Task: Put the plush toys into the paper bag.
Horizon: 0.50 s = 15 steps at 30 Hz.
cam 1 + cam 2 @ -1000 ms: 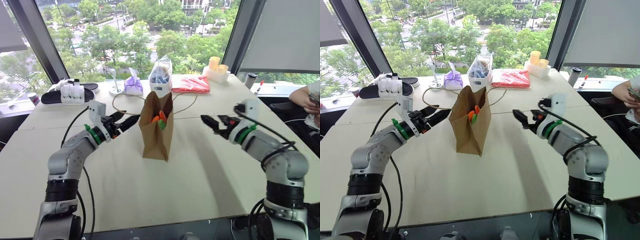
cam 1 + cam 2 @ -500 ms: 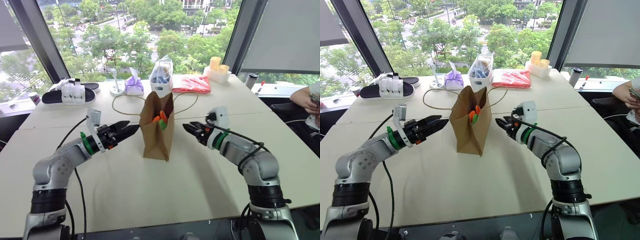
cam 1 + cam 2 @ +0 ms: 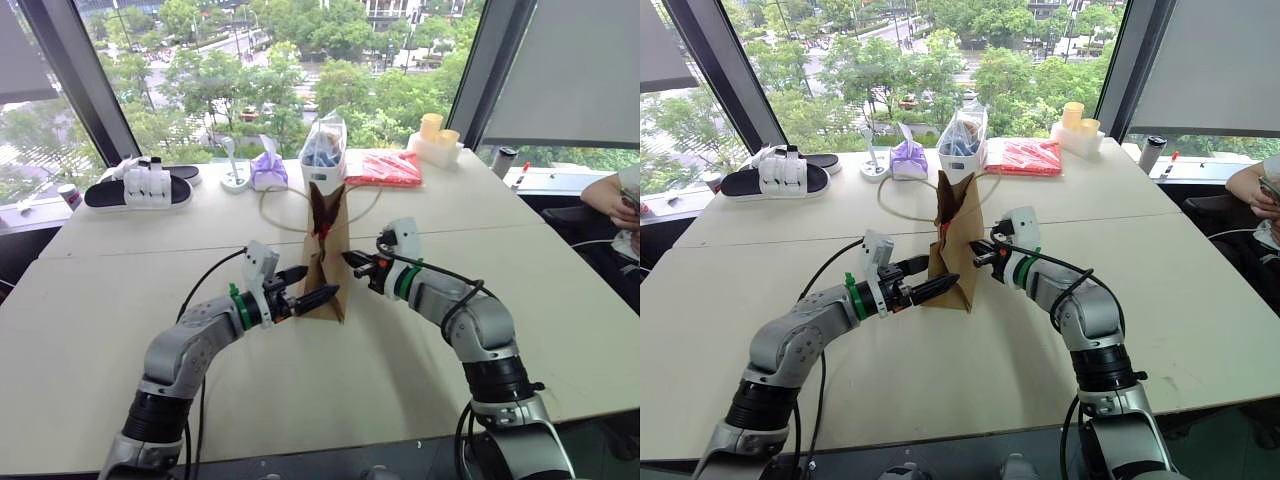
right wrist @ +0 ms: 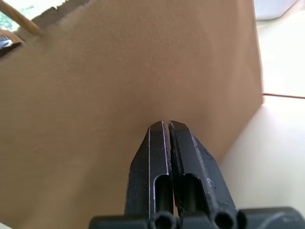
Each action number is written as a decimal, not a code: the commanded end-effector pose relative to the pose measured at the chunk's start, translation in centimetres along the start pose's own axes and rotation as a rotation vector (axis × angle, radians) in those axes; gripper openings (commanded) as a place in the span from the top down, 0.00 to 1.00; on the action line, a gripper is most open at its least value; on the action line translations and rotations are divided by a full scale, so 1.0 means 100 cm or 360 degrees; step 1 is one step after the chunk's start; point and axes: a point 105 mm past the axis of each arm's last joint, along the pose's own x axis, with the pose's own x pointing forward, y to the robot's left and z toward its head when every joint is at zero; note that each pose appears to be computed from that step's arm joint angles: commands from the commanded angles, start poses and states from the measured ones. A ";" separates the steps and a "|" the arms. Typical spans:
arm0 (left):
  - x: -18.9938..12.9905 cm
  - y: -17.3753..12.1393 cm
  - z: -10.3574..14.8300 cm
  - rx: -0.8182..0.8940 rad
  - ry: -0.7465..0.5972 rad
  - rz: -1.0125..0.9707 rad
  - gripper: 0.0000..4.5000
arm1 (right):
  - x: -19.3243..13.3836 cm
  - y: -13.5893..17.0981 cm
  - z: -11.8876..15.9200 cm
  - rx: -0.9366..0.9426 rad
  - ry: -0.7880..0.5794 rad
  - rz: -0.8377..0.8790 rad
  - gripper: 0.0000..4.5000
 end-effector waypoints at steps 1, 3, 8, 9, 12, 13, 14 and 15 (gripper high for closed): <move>0.011 -0.001 0.015 0.0152 -0.0072 0.0127 0.00 | 0.003 0.010 0.018 -0.0058 -0.0082 0.0042 0.98; 0.013 0.005 0.016 0.0157 -0.0084 0.0224 0.00 | 0.003 0.011 0.017 -0.0058 -0.0079 0.0041 0.98; 0.016 0.010 0.020 0.0114 -0.0166 0.0338 0.17 | 0.002 0.009 0.017 -0.0051 -0.0080 0.0029 1.00; 0.017 0.010 0.021 0.0114 -0.0181 0.0355 0.28 | 0.002 0.008 0.017 -0.0051 -0.0080 0.0025 1.00; 0.018 0.011 0.023 0.0119 -0.0197 0.0382 0.60 | 0.002 0.007 0.018 -0.0054 -0.0081 0.0019 1.00; 0.018 0.011 0.024 0.0103 -0.0207 0.0390 0.71 | 0.001 0.006 0.018 -0.0057 -0.0079 0.0014 1.00; 0.018 0.010 0.025 0.0099 -0.0209 0.0392 0.79 | 0.000 0.006 0.018 -0.0060 -0.0079 0.0008 1.00; 0.019 0.010 0.026 0.0095 -0.0211 0.0391 0.92 | -0.001 0.005 0.018 -0.0062 -0.0079 0.0004 1.00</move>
